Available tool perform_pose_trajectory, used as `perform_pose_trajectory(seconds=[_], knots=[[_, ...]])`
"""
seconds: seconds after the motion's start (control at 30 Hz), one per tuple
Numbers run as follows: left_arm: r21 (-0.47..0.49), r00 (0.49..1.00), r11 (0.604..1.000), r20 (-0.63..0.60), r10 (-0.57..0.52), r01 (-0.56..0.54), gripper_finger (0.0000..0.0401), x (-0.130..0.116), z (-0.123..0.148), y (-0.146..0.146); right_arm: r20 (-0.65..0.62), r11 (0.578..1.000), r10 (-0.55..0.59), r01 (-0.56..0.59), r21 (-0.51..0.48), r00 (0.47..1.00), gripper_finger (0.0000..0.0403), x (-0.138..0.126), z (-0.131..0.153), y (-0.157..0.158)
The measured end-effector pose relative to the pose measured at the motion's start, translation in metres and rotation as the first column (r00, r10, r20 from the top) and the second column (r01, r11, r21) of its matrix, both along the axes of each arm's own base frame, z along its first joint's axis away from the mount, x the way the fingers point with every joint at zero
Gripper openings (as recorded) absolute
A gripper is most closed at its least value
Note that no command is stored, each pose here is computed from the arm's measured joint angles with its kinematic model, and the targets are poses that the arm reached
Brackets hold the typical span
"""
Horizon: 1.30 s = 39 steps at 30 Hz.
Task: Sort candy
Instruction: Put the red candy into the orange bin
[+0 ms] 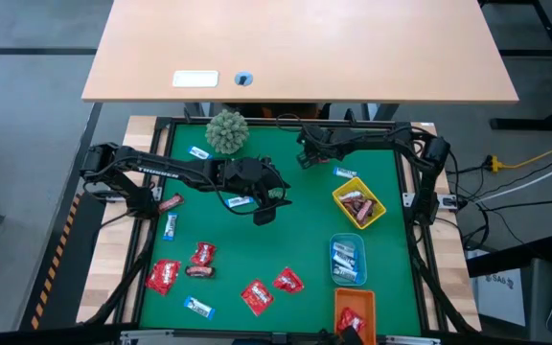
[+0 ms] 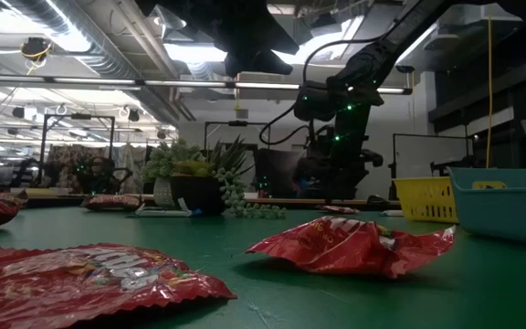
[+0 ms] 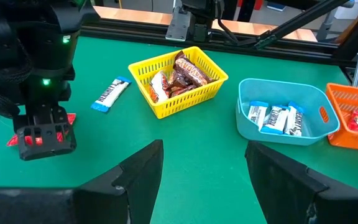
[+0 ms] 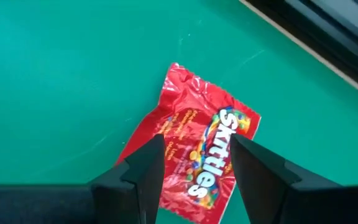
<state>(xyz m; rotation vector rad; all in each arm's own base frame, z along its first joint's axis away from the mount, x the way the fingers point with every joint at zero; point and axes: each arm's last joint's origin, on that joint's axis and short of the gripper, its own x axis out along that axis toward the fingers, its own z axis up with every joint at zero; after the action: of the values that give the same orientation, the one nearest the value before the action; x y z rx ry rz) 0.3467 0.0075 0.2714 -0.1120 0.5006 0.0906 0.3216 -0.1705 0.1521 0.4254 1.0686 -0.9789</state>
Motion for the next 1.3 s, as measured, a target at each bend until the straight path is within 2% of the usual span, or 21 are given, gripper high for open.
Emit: perform_pose_trajectory(seconds=[0.73, 0.9, 1.3], knots=[[0.000, 1.000, 1.000, 0.000, 0.000, 0.000, 0.0224, 0.000, 0.000, 0.000, -0.086, 0.984, 0.008, -0.023, -0.175, 0.996, 0.0179, -0.001, 0.004, -0.010], [0.000, 1.000, 1.000, 0.000, 0.000, 0.000, 0.0224, 0.000, 0.000, 0.000, -0.085, 0.985, 0.010, -0.024, -0.171, 0.996, 0.0179, -0.001, 0.004, -0.010], [0.000, 1.000, 1.000, 0.001, 0.000, 0.000, 0.0224, 0.000, 0.000, 0.000, -0.058, 0.996, 0.065, -0.069, -0.060, 0.996, 0.0179, -0.001, 0.001, -0.006]])
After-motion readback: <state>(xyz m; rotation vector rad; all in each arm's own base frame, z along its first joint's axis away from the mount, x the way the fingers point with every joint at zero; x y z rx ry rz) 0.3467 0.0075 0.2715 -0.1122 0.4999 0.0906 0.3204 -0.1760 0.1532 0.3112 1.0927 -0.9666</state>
